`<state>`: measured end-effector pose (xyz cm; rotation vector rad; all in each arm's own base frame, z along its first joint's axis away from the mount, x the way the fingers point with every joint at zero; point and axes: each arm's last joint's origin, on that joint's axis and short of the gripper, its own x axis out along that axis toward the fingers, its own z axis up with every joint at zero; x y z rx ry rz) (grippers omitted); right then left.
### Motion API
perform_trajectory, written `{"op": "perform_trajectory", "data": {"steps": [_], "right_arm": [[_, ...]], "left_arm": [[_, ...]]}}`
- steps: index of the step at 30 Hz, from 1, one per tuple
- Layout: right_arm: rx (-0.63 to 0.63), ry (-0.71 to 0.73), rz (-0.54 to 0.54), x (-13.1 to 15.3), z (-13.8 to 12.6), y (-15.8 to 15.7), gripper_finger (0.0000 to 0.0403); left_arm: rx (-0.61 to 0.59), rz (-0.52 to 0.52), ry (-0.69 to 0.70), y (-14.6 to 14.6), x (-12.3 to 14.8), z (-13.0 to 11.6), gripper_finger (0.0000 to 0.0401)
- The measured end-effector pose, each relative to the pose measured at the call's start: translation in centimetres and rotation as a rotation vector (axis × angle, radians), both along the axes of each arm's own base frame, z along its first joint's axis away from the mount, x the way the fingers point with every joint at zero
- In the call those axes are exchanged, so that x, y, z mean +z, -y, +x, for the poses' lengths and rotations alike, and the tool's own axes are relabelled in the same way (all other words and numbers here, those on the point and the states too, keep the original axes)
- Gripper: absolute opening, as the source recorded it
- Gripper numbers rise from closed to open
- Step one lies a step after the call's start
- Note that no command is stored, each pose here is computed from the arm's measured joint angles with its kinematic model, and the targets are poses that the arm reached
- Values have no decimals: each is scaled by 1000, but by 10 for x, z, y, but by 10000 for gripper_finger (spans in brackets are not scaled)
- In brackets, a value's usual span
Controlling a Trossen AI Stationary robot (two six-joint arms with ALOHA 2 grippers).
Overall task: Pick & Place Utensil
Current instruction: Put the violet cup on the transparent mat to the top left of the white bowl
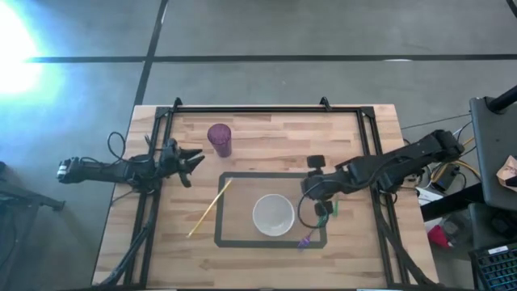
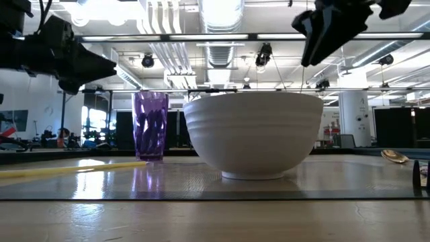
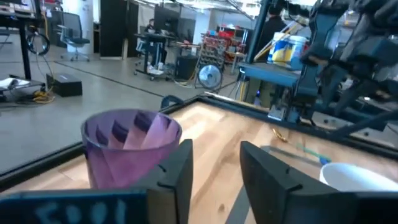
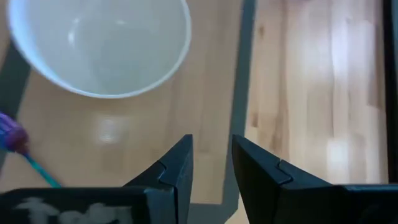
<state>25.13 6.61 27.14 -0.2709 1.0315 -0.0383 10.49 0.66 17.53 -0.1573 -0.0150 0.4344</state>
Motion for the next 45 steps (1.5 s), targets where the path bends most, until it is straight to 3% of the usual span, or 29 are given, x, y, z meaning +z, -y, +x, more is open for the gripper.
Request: {"op": "perform_trajectory", "data": {"steps": [14,26,33,38,45], "right_arm": [[-204,236,-10,-18,-35,25,107],[-248,329,-27,-10,-35,28,95],[-266,344,-67,-10,-34,29,88],[-265,344,-67,-10,-34,29,94],[-269,385,-52,-8,-31,29,96]], "left_arm": [[74,-28,111,-3,58,-5,151],[262,-129,-129,-14,102,8,152],[394,-244,-303,-30,127,17,152],[414,-296,-375,-42,142,26,152],[353,-388,-437,-61,150,43,151]]}}
